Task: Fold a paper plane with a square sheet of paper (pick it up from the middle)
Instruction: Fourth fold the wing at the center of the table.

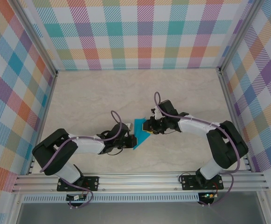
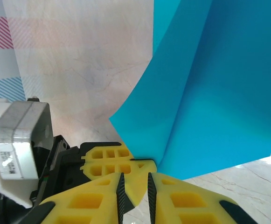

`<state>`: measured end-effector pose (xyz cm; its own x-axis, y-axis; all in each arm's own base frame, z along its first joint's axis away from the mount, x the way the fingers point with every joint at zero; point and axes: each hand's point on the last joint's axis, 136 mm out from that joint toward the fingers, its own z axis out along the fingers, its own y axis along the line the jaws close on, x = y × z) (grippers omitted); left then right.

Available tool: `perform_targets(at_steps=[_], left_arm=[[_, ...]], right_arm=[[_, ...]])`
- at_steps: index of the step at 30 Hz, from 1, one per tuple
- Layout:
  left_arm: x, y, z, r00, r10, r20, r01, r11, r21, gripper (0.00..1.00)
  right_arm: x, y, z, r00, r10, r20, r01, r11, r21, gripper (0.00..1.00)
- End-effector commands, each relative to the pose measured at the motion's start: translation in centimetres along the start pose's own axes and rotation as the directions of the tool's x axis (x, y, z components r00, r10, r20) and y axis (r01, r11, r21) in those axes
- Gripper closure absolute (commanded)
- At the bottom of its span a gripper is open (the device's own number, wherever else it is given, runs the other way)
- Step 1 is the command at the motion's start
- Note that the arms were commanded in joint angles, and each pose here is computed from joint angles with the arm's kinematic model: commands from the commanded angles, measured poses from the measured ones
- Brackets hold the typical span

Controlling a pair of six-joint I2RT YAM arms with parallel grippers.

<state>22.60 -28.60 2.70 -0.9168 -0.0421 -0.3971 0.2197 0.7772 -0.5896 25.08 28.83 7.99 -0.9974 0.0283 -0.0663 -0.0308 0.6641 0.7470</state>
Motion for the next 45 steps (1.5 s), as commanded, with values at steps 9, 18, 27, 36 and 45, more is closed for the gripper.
perform_targets(at_steps=[9, 18, 27, 36, 45], left_arm=[[-0.1, 0.5, 0.3, 0.996, -0.076, -0.035, 0.078, 0.994, 0.074, 0.99], [-0.3, 1.3, 0.3, 0.991, -0.121, -0.059, 0.126, 0.988, 0.085, 0.99], [-0.5, 1.9, 0.6, 0.981, -0.172, -0.091, 0.183, 0.975, 0.126, 0.99], [-0.8, 1.2, 0.5, 0.977, -0.149, -0.150, 0.174, 0.970, 0.172, 0.99], [-1.1, 0.5, 0.7, 0.974, -0.120, -0.193, 0.159, 0.966, 0.202, 0.99]], right_arm=[[-1.5, 1.7, 3.1, 1.000, 0.015, -0.023, -0.016, 0.997, -0.082, 0.86], [-2.4, 0.2, 4.7, 0.998, 0.048, -0.030, -0.049, 0.999, -0.024, 0.87], [-2.7, -1.2, 5.5, 0.997, 0.074, -0.028, -0.074, 0.997, 0.015, 0.87], [-2.9, -1.3, 5.1, 0.997, 0.074, -0.017, -0.074, 0.997, 0.024, 0.87], [-1.7, 0.8, 4.1, 0.999, 0.029, -0.040, -0.032, 0.997, -0.073, 0.85]])
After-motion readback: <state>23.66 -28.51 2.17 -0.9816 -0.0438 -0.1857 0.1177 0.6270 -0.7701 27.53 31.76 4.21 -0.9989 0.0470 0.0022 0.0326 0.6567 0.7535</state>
